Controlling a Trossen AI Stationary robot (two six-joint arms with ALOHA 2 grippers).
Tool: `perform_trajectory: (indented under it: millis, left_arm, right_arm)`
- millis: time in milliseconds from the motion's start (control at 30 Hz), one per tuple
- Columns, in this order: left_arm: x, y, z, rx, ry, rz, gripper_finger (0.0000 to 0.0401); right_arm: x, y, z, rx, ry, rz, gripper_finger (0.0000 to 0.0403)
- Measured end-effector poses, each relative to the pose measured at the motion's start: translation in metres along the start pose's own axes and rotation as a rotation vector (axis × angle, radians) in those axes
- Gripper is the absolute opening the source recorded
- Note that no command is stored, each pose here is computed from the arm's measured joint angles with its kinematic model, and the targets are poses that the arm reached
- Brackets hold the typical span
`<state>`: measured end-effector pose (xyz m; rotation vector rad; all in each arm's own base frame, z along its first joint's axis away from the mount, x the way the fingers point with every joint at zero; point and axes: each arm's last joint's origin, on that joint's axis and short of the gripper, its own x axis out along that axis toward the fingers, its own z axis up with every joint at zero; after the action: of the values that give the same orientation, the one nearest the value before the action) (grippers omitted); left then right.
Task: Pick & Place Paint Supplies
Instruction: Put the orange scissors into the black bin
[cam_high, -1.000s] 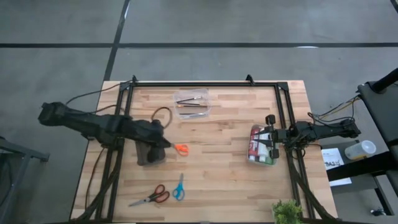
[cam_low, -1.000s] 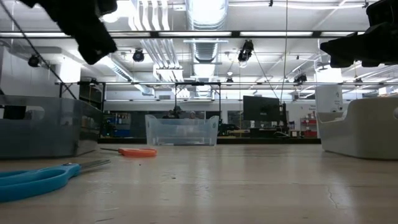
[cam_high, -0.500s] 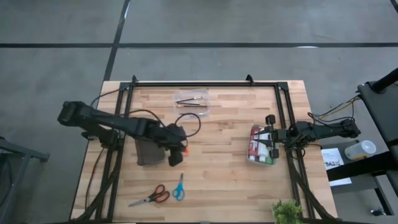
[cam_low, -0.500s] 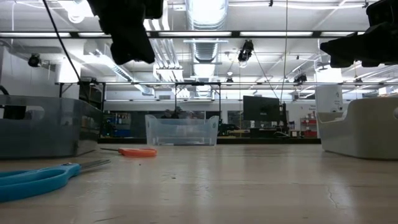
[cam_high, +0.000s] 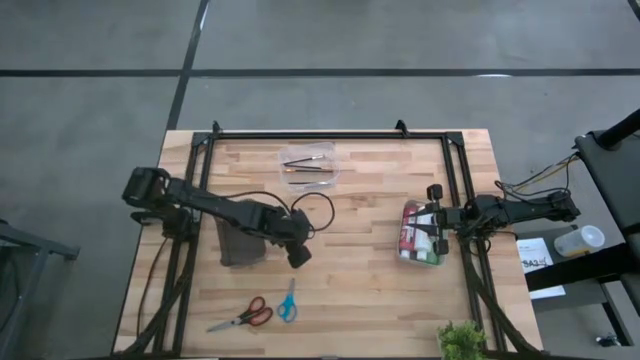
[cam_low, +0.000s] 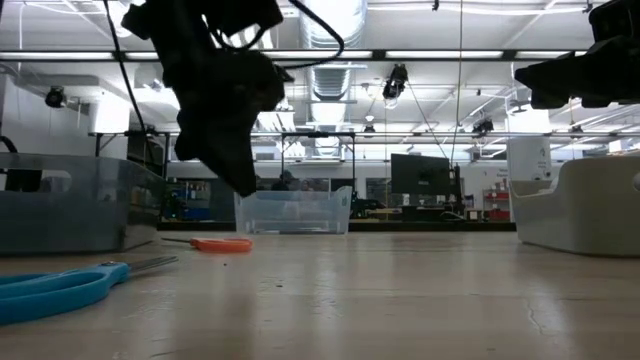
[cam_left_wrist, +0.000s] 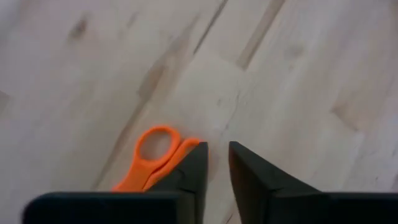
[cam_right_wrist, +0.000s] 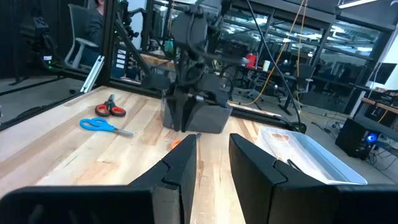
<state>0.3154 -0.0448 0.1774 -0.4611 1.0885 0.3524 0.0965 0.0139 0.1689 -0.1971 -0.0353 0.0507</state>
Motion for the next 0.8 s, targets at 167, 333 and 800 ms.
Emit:
perform_trajectory:
  millis: [167,333,800]
  left_arm:
    - [0.008,0.001,-0.003,0.033,0.046,0.012,0.0136]
    - [0.008,0.001,-0.003,0.211,0.043,0.005,0.0174]
    - [0.017,0.002,-0.018,0.080,0.093,-0.041,0.0179]
  right_arm:
    - [0.000,0.000,0.000,0.000,0.001,-0.001,0.0091]
    - [0.000,0.000,0.000,0.000,0.001,-0.003,0.0091]
    - [0.000,0.000,0.000,0.000,0.001,-0.003,0.0091]
